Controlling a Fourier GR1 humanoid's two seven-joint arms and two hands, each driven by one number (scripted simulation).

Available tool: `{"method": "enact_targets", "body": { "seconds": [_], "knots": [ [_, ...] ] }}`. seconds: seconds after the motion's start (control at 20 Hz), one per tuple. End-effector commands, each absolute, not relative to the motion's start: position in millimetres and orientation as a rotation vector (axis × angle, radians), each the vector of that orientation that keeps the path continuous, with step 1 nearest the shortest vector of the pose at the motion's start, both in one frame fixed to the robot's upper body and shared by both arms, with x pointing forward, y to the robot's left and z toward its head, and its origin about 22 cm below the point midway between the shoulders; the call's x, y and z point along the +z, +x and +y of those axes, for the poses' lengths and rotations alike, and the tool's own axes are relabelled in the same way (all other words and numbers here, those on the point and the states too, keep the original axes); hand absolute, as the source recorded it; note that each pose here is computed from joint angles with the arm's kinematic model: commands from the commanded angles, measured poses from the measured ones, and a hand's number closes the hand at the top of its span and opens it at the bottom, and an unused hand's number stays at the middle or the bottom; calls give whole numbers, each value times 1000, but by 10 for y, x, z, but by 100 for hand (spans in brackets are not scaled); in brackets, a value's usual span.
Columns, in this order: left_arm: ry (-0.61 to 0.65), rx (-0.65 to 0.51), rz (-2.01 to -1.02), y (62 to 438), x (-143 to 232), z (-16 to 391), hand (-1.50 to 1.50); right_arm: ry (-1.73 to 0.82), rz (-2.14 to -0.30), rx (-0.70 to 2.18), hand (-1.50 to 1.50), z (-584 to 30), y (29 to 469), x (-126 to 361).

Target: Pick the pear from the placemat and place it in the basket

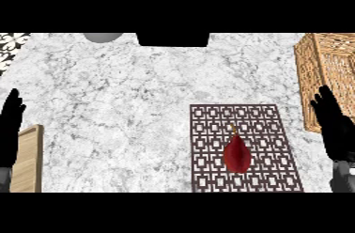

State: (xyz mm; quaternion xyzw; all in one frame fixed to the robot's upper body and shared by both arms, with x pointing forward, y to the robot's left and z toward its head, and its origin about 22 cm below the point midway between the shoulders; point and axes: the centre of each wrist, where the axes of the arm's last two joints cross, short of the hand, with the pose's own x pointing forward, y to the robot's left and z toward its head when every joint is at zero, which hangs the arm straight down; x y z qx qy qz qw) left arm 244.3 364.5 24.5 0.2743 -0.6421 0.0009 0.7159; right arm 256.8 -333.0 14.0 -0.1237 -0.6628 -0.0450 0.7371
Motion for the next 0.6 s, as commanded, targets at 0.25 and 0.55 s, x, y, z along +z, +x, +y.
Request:
{"method": "enact_targets", "body": {
  "seconds": [0.25, 0.55],
  "knots": [
    [368, -371, -1776, 2825, 804, 3040, 0, 320, -1689, 323, 150, -1690, 2977, 703],
    [277, -395, -1732, 2824, 722, 2834, 0, 350, -1740, 80, -150, -619, 2639, 787]
  ]
}}
